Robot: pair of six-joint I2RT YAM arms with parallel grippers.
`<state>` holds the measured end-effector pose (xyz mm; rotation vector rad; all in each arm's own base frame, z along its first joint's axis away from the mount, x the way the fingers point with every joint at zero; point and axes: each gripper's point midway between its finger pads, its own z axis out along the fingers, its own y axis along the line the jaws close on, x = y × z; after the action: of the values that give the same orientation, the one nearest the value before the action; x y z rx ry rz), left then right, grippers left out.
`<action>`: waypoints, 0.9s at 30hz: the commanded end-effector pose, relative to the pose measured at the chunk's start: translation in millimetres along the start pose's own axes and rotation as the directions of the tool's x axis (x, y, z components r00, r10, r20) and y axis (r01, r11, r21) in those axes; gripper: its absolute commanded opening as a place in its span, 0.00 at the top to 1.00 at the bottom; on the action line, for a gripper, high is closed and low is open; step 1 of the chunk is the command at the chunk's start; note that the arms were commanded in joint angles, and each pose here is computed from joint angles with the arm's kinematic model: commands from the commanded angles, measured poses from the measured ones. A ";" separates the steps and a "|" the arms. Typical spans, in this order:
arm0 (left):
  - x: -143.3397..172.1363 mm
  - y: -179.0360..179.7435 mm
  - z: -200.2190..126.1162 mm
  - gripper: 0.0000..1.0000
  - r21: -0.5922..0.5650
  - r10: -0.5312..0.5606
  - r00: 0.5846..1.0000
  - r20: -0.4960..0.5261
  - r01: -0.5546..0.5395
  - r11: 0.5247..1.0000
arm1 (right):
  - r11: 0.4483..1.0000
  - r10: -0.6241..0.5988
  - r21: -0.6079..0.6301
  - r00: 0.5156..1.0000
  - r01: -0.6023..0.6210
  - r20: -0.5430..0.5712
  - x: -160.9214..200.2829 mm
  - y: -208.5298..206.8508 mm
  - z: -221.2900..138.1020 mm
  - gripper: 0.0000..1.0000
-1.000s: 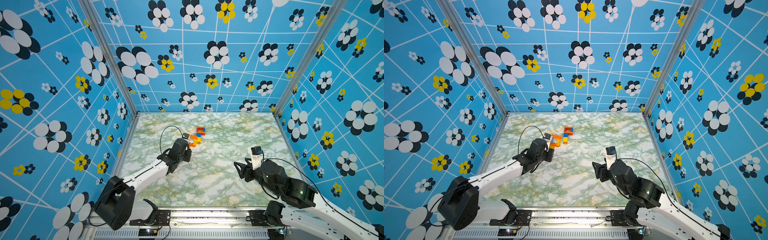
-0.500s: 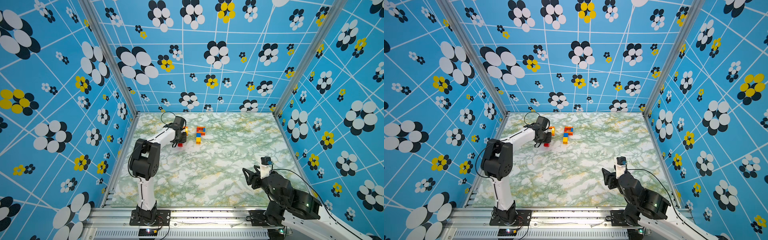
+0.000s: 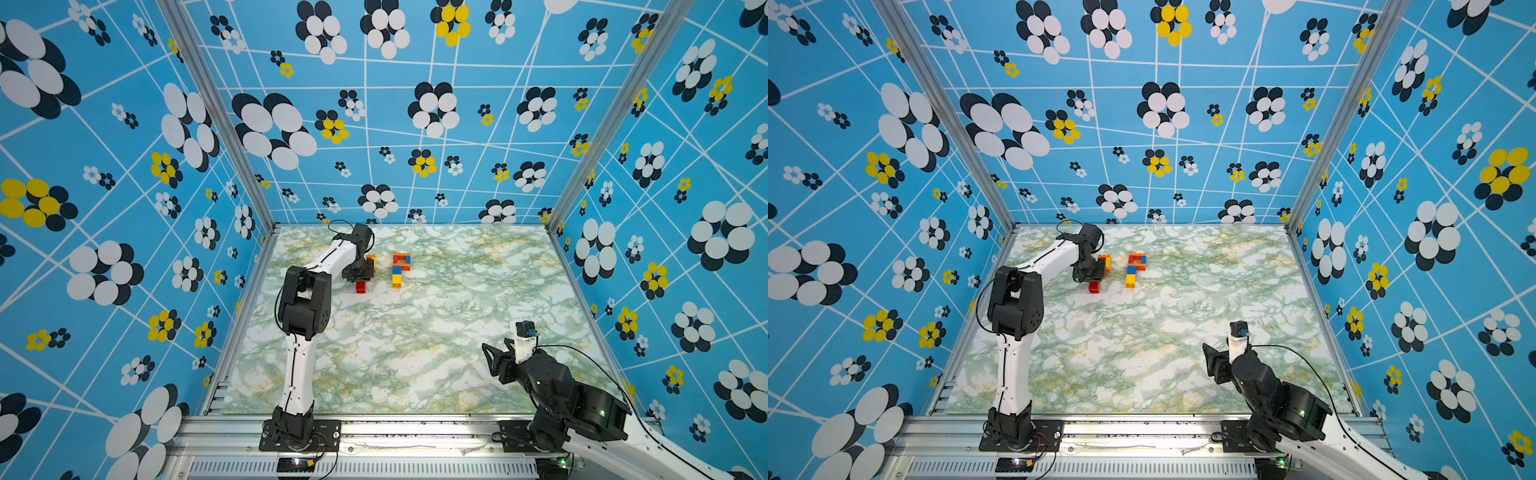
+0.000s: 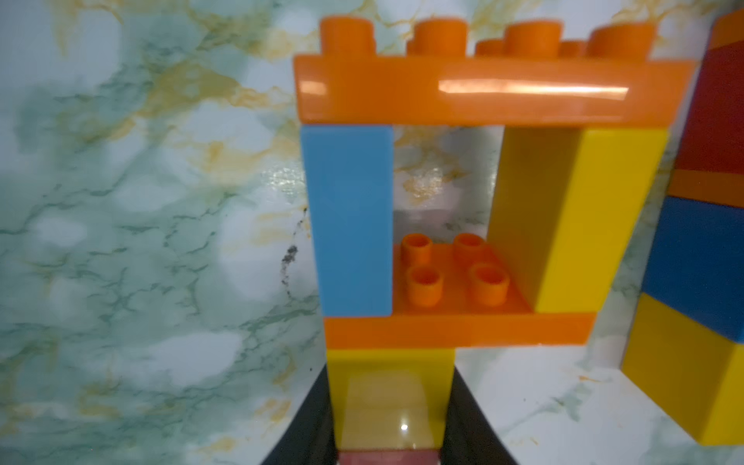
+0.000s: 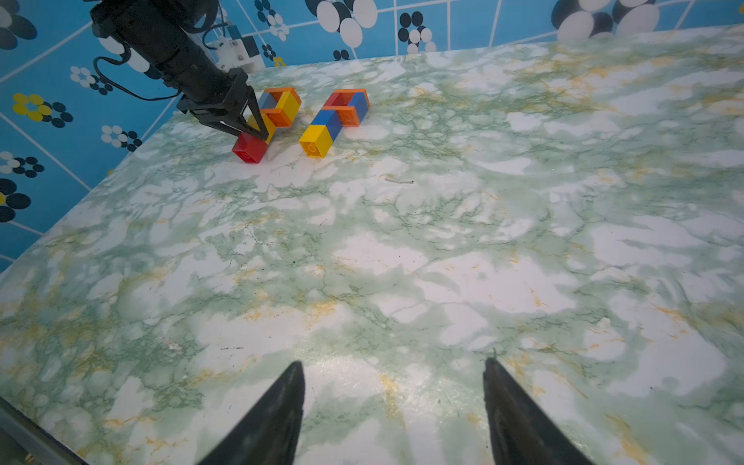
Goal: Assemble the letter p with lego
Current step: Place the lego brick at the center of the board, then reset both arms
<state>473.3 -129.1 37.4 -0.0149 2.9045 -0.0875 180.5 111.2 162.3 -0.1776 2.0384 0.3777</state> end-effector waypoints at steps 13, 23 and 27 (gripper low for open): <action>-0.8 -8.1 -61.1 0.31 0.104 -0.048 0.992 0.113 0.036 0.994 | 0.999 0.040 0.015 0.998 -0.040 0.039 -14.1 -1.8 -4.2 0.25; 40.4 75.2 -145.1 0.01 -0.028 -0.091 0.830 0.550 0.127 0.992 | 0.962 -0.126 0.250 0.990 0.107 0.060 -47.1 -14.9 16.6 0.01; 63.7 121.7 -159.4 0.01 -0.105 -0.093 0.722 0.686 0.225 0.969 | 0.934 -0.239 0.303 0.962 0.190 0.134 -59.0 -15.6 38.6 0.01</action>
<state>371.7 -30.2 165.1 -0.2220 2.2961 -0.0150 226.0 111.9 174.4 -0.1984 1.9940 0.0478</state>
